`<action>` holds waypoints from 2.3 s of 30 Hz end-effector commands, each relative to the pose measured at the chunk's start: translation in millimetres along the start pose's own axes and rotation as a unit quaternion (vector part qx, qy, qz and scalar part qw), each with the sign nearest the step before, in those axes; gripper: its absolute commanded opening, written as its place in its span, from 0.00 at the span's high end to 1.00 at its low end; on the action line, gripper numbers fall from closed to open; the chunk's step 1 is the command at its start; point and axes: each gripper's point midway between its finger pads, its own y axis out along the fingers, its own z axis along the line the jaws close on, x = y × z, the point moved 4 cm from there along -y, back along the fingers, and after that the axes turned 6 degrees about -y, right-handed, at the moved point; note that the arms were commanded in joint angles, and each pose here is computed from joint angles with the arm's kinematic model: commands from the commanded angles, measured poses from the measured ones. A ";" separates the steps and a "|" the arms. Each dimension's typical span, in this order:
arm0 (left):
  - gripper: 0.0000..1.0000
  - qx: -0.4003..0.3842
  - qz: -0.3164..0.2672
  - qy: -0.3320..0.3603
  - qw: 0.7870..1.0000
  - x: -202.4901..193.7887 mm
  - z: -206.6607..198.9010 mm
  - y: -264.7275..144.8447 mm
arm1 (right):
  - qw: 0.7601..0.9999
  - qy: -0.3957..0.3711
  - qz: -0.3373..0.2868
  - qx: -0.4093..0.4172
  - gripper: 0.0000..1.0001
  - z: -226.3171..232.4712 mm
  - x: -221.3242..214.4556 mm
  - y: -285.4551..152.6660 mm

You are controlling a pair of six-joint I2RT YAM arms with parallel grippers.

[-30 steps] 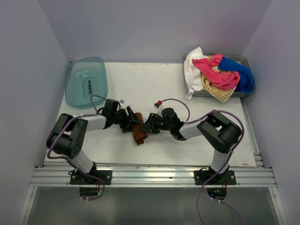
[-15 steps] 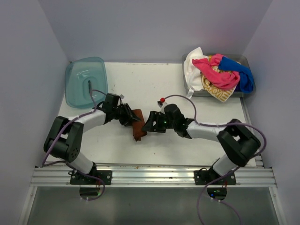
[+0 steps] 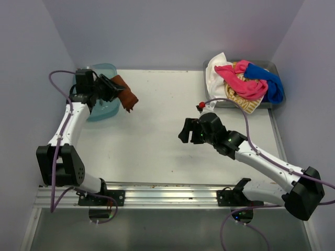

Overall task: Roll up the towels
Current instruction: Place the rolled towel into the container

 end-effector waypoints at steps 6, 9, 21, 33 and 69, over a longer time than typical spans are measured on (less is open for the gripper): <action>0.97 -0.031 -0.212 -0.061 0.975 120.5 -17.1 -43.3 | 0.998 -0.017 0.015 -0.050 0.25 -17.4 -7.7 -5.6; 0.96 -0.041 -0.273 -0.098 0.956 149.4 -9.8 -44.6 | 0.999 -0.015 0.021 -0.044 0.25 -14.9 -8.0 -7.5; 0.94 -0.068 -0.429 -0.207 0.876 219.4 35.1 -5.4 | 0.995 -0.029 0.083 -0.043 0.26 -14.8 -24.3 -0.6; 0.91 -0.038 -0.440 -0.242 0.864 265.6 55.5 86.9 | 0.987 -0.043 0.145 -0.049 0.27 -11.9 -34.9 25.6; 0.87 0.043 -0.416 -0.286 0.862 280.2 140.6 199.5 | 0.980 -0.063 0.179 -0.050 0.27 -11.5 -37.9 48.2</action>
